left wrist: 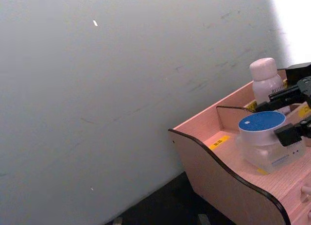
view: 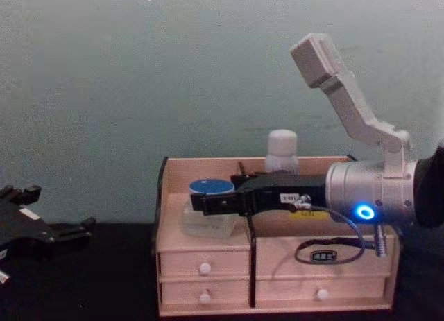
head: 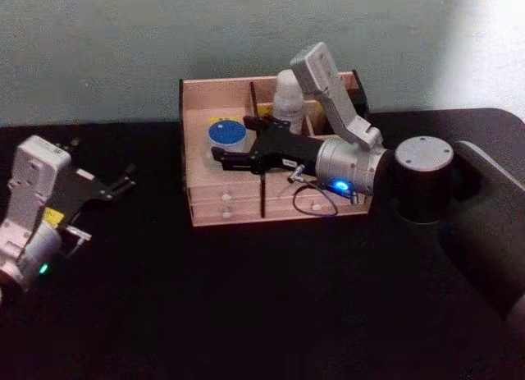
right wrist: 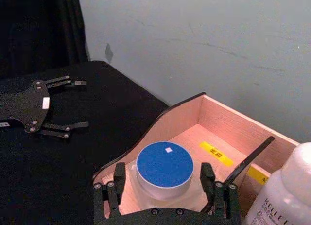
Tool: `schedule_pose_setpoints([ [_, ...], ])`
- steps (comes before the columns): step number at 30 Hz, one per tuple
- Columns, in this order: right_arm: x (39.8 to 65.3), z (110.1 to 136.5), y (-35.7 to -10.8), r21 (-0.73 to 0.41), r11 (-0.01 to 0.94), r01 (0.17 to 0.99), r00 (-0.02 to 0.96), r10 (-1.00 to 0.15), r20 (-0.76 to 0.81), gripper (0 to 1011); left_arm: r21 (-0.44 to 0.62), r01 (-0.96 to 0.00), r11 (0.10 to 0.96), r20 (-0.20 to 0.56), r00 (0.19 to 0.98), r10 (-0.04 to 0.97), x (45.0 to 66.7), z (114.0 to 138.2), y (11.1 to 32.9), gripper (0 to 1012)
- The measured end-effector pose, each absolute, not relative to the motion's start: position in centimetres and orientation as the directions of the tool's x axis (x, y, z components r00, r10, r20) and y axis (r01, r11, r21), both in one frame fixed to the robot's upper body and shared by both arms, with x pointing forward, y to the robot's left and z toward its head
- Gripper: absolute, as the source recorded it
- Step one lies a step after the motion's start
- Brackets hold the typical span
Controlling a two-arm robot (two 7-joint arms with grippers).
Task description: Pick up the facial cleanser and watermelon frost from the table and place them into the tiered storage box.
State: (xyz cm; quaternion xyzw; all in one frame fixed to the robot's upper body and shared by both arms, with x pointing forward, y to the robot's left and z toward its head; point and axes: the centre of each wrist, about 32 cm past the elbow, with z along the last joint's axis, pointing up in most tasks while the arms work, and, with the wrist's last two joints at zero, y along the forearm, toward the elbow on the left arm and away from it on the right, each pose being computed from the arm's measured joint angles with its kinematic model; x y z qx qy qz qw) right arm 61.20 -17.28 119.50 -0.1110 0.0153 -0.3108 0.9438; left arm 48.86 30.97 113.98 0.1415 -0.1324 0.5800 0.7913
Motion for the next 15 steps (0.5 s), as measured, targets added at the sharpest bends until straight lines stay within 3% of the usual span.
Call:
schedule_pose_setpoints([
  [15,61.19,119.5,-17.29,-0.219,0.782,0.584,0.806,-0.59,0.041,1000,0.07,-0.955,0.287,0.374,0.292,0.88,48.86,113.98,30.97,1001],
])
